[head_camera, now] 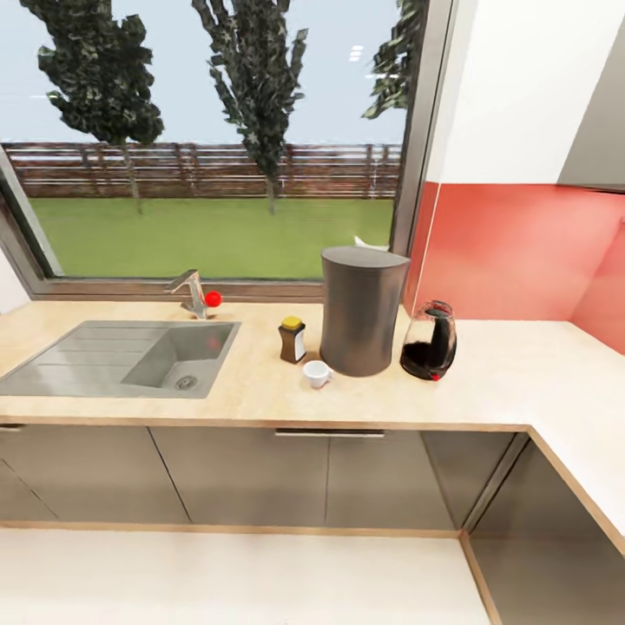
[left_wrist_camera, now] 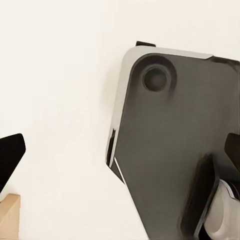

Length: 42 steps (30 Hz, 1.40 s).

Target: Set up a coffee station on the kitchen countertop: keep the coffee maker on the countertop, move the bottle of coffee from the kitchen shelf to the counter next to the coffee maker, place a paper coffee filter on top of the coffee maker, put the saucer next to the coffee maker with the coffee cup on the saucer, and place the electric kettle next to the coffee maker.

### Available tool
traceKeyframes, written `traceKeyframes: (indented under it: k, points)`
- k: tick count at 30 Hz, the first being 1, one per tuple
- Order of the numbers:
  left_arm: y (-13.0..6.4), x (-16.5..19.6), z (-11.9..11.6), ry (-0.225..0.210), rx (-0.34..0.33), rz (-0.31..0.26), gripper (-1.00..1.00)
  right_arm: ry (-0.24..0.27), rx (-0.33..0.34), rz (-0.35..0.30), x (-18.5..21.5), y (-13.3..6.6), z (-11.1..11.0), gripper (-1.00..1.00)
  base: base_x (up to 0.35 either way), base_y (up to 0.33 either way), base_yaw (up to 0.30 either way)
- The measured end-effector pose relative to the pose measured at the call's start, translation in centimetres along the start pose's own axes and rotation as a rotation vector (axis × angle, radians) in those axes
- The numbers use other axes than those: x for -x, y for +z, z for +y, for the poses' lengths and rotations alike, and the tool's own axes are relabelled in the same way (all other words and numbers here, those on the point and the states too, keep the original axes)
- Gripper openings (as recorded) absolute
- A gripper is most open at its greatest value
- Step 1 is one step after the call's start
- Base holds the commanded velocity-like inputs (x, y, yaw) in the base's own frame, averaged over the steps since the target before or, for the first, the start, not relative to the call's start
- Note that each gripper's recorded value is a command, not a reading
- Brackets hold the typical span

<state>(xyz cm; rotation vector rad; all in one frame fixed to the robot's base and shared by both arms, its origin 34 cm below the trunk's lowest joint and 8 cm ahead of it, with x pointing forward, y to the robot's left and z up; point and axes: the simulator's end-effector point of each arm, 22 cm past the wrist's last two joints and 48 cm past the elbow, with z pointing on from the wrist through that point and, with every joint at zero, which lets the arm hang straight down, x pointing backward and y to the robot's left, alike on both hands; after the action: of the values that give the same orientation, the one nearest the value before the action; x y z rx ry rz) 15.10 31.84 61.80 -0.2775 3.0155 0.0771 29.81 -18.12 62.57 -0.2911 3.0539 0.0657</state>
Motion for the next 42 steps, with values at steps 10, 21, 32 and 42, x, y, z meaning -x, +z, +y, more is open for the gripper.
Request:
traceKeyframes:
  k: [10, 21, 32, 42]
  points:
    - [0.00, -0.30, 0.06, 0.000, 0.001, 0.008, 1.00, 0.000, 0.003, 0.004, -0.19, 0.12, 0.28, 1.00, 0.000, 0.000, 0.255]
    - [0.00, -0.38, 0.07, 0.000, 0.002, 0.010, 1.00, 0.002, 0.003, 0.006, -0.24, 0.14, 0.32, 1.00, 0.000, 0.000, 0.278]
    - [0.00, -0.38, 0.07, 0.001, 0.002, 0.010, 1.00, -0.001, 0.005, 0.006, -0.25, 0.14, 0.39, 1.00, 0.000, 0.000, 0.282]
    - [0.00, -0.33, 0.06, 0.000, 0.002, 0.008, 1.00, 0.000, 0.008, 0.003, -0.12, 0.11, 0.67, 1.00, 0.000, 0.000, 0.286]
